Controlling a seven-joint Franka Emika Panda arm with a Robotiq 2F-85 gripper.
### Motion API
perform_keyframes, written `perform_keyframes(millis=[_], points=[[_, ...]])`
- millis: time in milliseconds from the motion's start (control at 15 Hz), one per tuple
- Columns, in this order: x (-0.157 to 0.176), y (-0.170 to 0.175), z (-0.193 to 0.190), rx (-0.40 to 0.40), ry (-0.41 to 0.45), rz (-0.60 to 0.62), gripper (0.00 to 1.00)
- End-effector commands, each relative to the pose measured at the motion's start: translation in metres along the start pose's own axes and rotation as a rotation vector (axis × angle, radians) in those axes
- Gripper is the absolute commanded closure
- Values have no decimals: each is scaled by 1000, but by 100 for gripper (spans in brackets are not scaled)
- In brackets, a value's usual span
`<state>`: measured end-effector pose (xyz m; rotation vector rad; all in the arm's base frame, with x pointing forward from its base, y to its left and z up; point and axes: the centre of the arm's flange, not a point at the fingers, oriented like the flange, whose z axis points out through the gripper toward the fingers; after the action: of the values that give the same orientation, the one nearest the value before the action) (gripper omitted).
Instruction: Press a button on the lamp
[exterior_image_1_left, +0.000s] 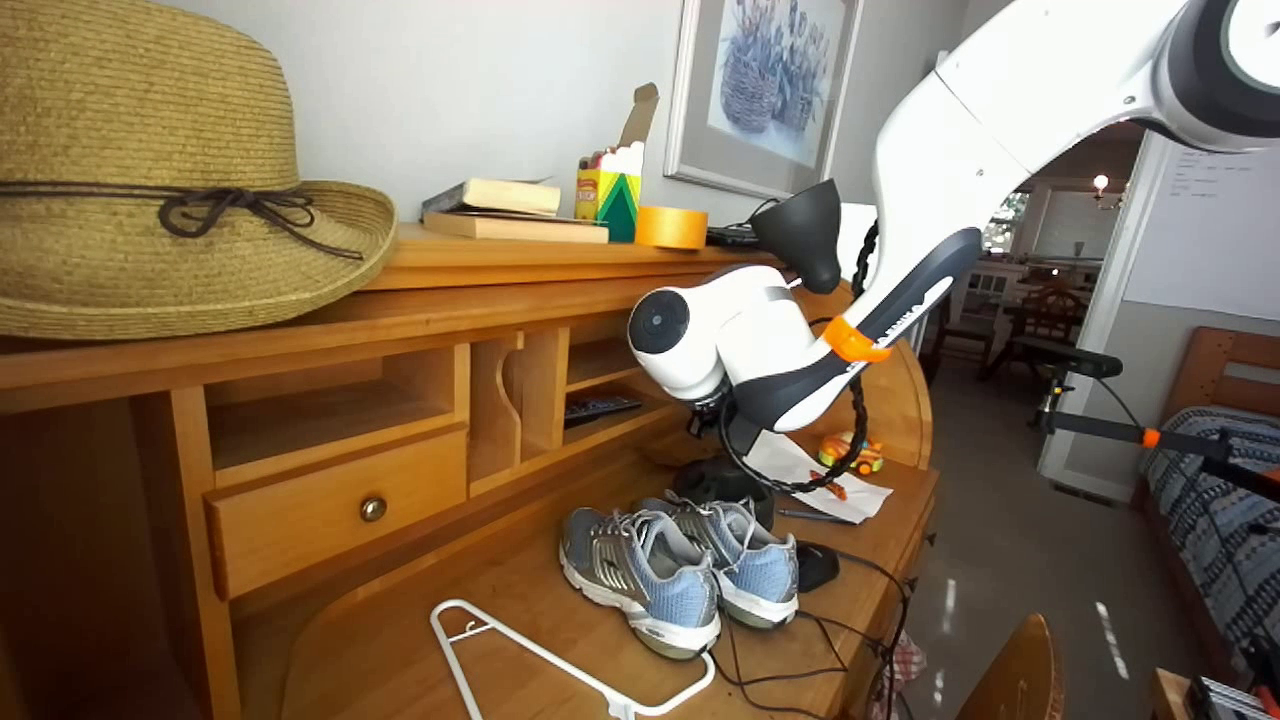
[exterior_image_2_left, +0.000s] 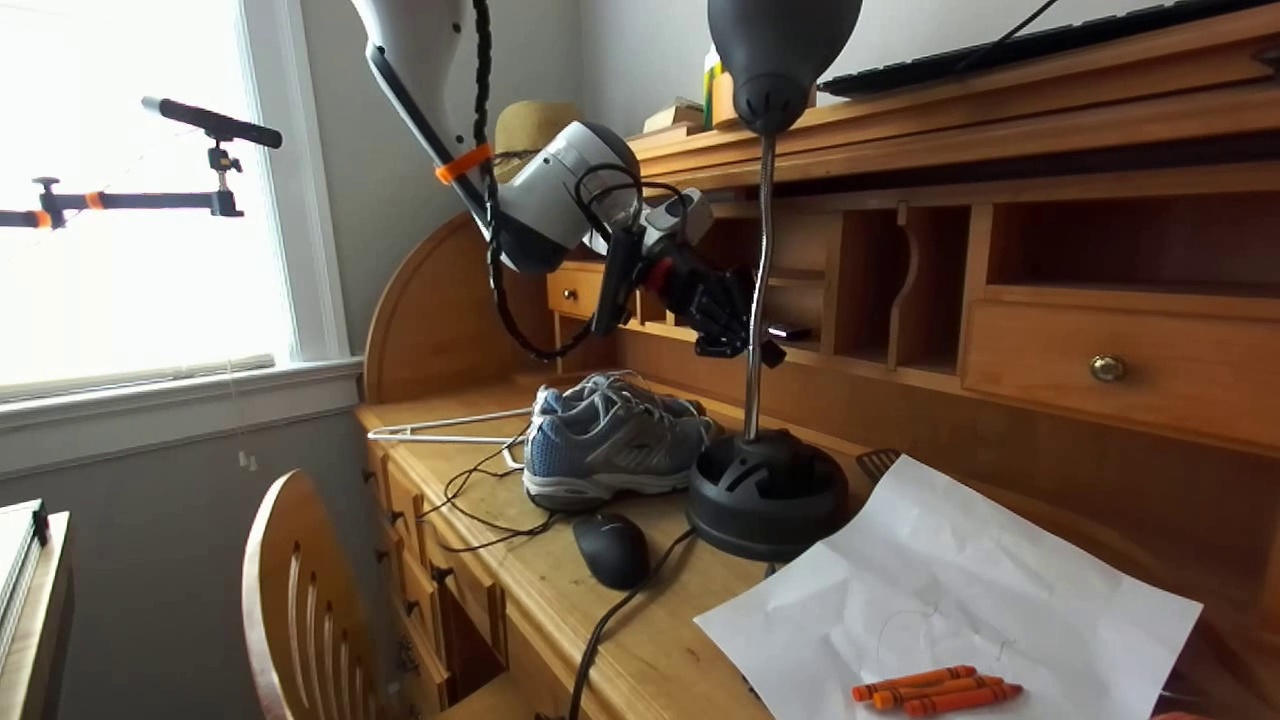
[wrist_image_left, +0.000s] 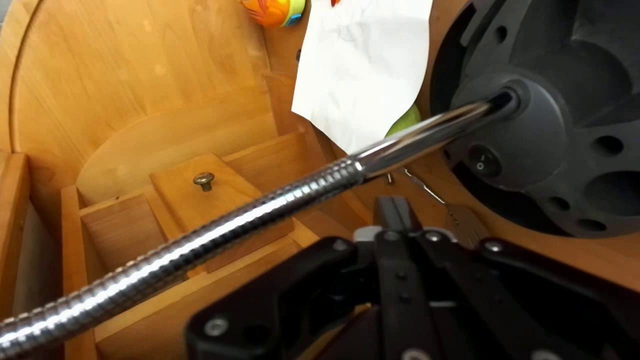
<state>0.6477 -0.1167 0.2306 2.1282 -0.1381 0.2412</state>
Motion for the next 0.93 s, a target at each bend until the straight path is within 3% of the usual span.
perform_keyframes(millis=[0,333,400,867], points=[[1,-11,13,25,54,3,100],[-2,-14,18,149,57,29,100],[0,-13,9,97,54,17,99],[-2,-14,16,127,61,24,100]])
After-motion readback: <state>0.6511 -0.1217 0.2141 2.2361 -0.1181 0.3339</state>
